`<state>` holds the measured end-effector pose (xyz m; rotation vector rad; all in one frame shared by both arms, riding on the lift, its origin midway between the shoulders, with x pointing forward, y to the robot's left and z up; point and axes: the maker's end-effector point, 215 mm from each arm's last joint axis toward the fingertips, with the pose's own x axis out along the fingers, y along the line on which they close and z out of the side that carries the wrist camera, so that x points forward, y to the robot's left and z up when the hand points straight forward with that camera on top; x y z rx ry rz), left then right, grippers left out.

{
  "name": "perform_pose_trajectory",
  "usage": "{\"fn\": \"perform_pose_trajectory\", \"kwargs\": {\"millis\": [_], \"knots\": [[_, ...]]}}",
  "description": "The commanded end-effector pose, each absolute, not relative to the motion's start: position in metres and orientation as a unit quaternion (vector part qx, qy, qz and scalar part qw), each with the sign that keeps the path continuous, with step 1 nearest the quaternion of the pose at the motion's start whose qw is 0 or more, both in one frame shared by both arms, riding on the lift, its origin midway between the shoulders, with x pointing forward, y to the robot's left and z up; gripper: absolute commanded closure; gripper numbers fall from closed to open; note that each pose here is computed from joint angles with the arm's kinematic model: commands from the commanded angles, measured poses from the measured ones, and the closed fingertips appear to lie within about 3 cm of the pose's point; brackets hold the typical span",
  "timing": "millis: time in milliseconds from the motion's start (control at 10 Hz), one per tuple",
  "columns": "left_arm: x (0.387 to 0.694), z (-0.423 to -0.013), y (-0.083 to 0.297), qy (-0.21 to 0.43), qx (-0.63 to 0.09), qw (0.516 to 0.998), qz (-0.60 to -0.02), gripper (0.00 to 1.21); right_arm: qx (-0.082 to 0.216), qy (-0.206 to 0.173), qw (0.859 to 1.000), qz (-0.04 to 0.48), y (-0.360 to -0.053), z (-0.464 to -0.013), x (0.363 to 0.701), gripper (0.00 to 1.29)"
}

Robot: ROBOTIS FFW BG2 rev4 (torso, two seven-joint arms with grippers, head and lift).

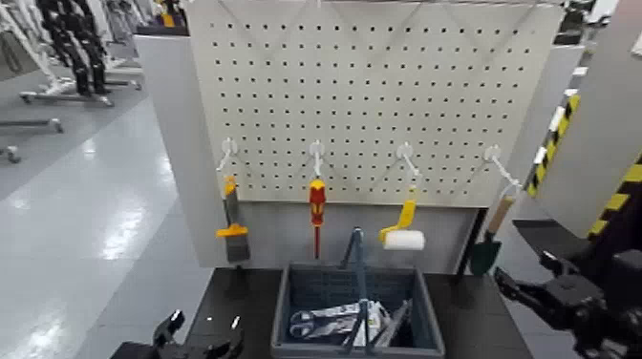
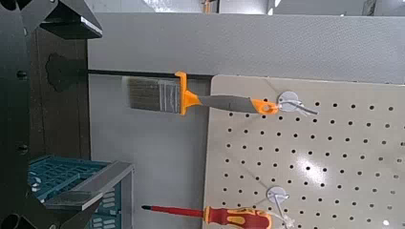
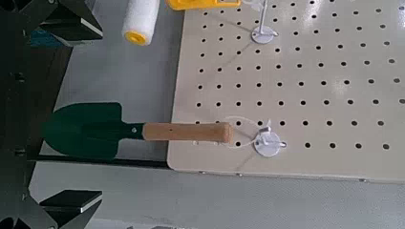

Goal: Put the tool with the wooden handle into the crate.

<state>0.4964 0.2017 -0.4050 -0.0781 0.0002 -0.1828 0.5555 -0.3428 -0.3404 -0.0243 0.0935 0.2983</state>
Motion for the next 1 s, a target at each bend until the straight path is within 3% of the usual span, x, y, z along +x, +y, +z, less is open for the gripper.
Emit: {"fn": "perform_pose_trajectory", "kwargs": {"millis": [100, 500, 1000], "knots": [[0.497, -0.406, 0.201, 0.001, -0.039, 0.995, -0.093, 0.11, -0.018, 0.046, 0.985, 0.163, -0.354, -0.328, 0.575, 0.12], [0.499, -0.405, 0.197, -0.001, -0.040, 0.994, -0.097, 0.11, -0.006, 0.045, 0.978, 0.202, -0.354, -0.321, 0.602, 0.13], [0.503, -0.406, 0.191, 0.001, -0.040, 0.993, -0.107, 0.11, -0.018, 0.055, 0.968, 0.243, -0.337, -0.314, 0.636, 0.12]]}}
